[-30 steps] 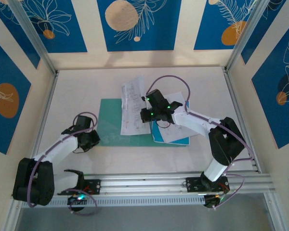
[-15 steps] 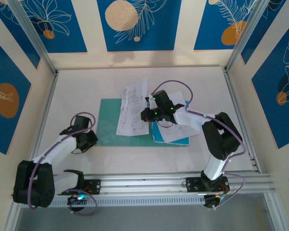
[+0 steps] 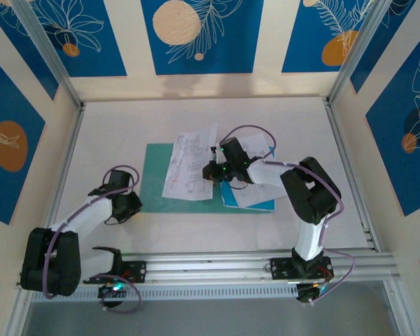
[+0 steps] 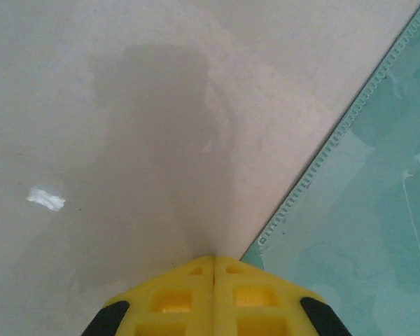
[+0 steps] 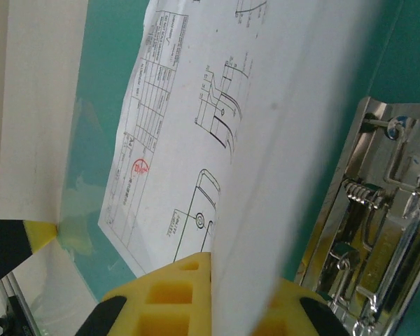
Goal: Put the files into the folder
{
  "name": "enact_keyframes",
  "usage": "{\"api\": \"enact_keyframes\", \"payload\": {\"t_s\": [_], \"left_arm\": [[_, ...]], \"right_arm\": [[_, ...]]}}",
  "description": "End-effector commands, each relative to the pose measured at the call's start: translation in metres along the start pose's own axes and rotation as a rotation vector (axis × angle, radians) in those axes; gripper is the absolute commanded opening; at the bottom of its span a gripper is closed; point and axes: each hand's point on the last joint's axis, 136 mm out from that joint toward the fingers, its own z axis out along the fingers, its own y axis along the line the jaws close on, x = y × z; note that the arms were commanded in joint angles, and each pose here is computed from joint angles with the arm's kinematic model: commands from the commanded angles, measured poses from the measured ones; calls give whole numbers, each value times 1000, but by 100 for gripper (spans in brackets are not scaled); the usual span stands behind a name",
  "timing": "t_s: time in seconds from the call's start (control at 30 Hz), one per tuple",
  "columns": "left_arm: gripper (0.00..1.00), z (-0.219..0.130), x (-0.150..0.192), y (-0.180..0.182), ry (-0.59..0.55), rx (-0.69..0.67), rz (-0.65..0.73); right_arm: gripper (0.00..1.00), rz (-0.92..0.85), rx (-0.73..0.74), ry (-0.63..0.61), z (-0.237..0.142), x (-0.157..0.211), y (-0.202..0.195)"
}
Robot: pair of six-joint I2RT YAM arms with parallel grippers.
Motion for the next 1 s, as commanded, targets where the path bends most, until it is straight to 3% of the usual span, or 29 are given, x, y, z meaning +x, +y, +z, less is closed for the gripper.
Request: {"api": "enact_keyframes", "payload": {"t_s": [0.0, 0.97], "left_arm": [[0, 9, 5, 7, 24, -14, -8], [0, 7, 8, 7, 25, 2, -18]], "right_arm": [[0, 9, -34, 16, 8, 4, 7], [0, 34, -83, 79, 54, 24, 28]]}}
